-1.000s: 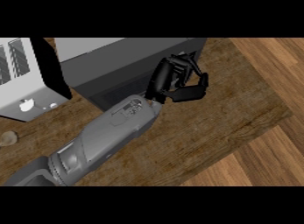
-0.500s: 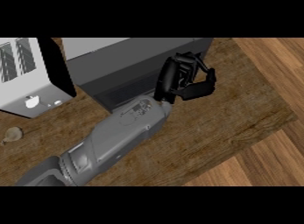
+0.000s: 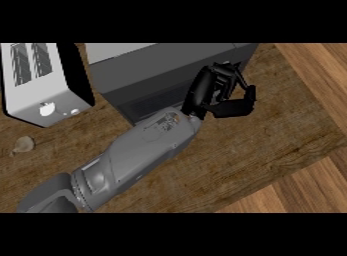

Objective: Pick up the milk, place it into the microwave and close the microwave

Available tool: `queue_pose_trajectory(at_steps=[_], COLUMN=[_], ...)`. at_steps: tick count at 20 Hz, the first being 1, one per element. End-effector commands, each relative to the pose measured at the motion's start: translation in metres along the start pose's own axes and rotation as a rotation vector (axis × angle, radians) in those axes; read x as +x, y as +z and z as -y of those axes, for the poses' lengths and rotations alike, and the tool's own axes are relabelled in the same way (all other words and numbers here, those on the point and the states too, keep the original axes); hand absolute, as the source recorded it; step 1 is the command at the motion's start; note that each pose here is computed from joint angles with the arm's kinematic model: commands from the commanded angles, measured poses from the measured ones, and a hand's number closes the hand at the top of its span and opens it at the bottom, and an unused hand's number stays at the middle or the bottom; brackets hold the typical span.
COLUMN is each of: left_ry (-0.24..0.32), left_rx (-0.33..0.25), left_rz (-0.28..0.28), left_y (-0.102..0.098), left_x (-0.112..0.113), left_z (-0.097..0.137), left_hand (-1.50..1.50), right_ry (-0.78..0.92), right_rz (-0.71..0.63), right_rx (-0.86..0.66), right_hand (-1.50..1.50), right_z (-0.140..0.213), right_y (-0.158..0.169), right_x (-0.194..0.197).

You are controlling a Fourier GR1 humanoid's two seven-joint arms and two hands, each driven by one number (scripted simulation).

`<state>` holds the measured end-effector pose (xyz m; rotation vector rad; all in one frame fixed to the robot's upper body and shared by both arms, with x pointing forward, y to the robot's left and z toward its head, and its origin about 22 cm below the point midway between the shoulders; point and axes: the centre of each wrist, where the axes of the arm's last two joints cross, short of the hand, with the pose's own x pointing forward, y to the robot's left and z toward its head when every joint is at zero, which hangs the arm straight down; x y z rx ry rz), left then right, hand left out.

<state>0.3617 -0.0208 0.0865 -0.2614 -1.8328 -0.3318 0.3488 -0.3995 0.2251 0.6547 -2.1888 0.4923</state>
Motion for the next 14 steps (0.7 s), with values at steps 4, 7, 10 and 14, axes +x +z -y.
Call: queue_pose_trajectory(at_steps=[4, 7, 10, 14], left_ry=[-0.110, -0.096, -0.092, -0.067], left_rx=[0.214, 0.224, 0.213, 0.185], left_rz=[-0.140, -0.125, -0.130, -0.143], left_y=[0.000, 0.001, 0.001, 0.003], left_x=[-0.039, -0.040, -0.041, -0.043], left_z=[-0.068, -0.074, -0.075, -0.070], left_hand=[-1.50, -1.50, -1.50, -1.50], right_ry=[0.027, 0.027, 0.035, 0.035], right_rz=[0.011, 0.012, 0.007, 0.002], right_rx=[-0.027, -0.048, -0.059, -0.039], right_hand=[-1.50, -1.50, -1.50, -1.50], right_z=[0.009, 0.011, 0.013, 0.013], right_y=[0.008, 0.016, 0.019, 0.021], right_x=[0.017, 0.018, 0.023, 0.027])
